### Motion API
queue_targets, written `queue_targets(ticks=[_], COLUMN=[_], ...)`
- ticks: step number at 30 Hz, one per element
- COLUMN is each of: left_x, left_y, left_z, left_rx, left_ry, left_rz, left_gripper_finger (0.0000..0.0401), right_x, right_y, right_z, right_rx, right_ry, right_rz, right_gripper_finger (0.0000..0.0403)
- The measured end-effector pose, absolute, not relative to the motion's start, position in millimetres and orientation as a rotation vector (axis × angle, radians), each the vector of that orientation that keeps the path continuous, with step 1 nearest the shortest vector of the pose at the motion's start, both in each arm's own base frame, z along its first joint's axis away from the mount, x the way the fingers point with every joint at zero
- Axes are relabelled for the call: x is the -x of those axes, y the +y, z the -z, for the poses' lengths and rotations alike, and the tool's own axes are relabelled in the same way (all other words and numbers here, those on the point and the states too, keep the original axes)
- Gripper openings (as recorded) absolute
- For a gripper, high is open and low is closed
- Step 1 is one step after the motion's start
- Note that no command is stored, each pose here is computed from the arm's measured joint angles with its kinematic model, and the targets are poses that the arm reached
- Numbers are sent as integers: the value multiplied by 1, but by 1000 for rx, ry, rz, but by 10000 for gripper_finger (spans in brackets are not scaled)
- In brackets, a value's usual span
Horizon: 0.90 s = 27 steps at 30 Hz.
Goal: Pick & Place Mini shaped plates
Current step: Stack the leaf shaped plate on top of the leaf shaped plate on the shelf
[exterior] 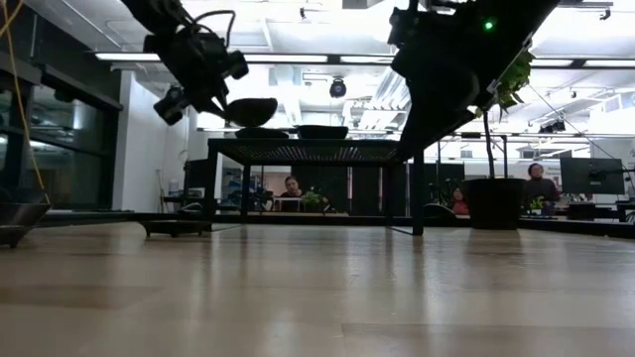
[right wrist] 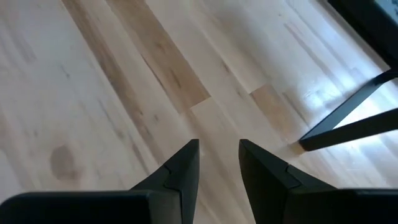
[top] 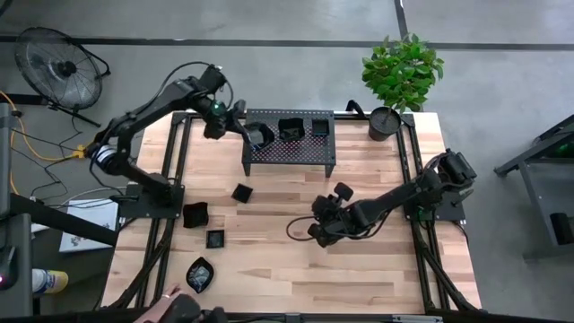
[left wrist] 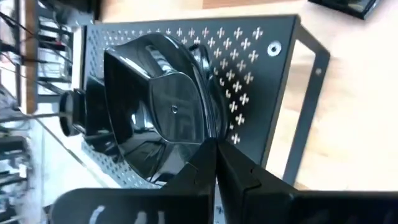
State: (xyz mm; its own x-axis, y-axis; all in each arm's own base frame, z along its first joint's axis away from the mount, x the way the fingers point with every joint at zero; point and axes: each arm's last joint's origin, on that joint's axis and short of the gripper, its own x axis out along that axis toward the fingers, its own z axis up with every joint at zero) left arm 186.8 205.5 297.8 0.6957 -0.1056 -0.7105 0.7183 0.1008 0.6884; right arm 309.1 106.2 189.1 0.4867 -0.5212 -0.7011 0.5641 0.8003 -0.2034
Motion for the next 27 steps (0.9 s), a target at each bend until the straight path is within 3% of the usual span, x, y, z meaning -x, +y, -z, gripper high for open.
queue_targets(ticks=[15,27], left_x=[-226,-230], left_y=[204,208], left_z=[-305,-320], left_rx=[-1362,-1377], left_ry=[856,868], left_rz=[806,724], left_gripper_finger=[0,0], right_x=[-316,-317], right_y=[82,80], right_z=[-189,-189], right_rx=[39,26], right_ry=[884,884], right_rz=[673,679], right_gripper_finger=[108,108])
